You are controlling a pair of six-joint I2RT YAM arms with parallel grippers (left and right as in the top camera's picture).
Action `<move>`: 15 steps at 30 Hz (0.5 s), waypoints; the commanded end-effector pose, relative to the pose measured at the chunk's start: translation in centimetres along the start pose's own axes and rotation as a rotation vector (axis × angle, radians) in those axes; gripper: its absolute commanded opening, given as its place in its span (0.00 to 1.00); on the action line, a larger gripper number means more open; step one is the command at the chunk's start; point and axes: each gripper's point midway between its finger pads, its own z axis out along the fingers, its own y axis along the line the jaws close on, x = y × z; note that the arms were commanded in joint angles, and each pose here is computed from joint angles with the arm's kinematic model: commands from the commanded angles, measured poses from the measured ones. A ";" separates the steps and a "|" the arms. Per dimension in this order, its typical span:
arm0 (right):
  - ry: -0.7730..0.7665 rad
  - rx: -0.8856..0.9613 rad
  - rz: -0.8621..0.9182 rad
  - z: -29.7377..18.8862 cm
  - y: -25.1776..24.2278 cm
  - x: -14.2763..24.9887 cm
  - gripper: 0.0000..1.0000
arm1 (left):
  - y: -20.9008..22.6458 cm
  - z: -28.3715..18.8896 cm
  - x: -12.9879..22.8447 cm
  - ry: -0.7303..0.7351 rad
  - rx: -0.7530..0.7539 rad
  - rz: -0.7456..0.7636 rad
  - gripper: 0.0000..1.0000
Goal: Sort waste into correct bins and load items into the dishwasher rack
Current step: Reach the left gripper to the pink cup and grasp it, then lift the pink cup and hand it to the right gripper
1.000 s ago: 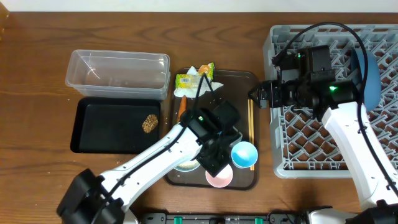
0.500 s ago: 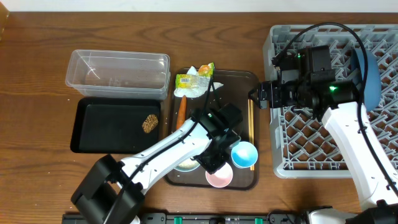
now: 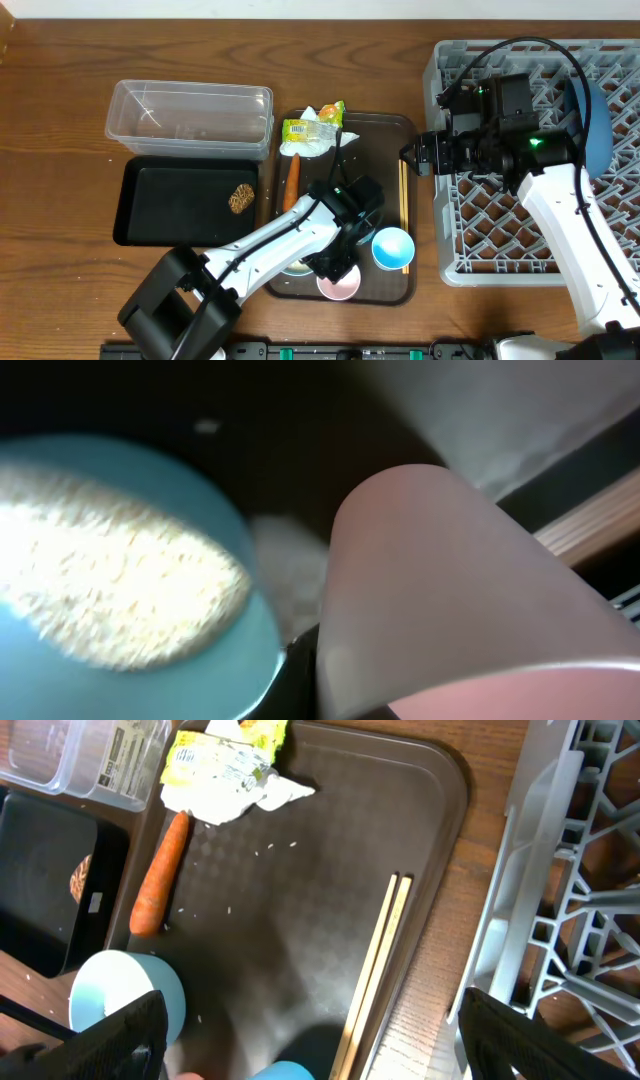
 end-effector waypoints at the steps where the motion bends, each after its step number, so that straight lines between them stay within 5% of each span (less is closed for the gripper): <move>1: 0.000 -0.006 0.005 0.0 0.3 -0.1 0.86 | 1.5 -2.5 0.2 -0.049 -0.074 -0.046 0.06; 9: 0.002 -0.023 0.005 0.0 0.5 -0.1 0.87 | 4.8 -12.0 -0.3 -0.423 -0.024 -0.202 0.06; 15: 0.009 -0.236 -0.033 -0.5 4.2 0.0 0.80 | 8.2 -19.1 -1.2 -0.785 0.151 -0.333 0.06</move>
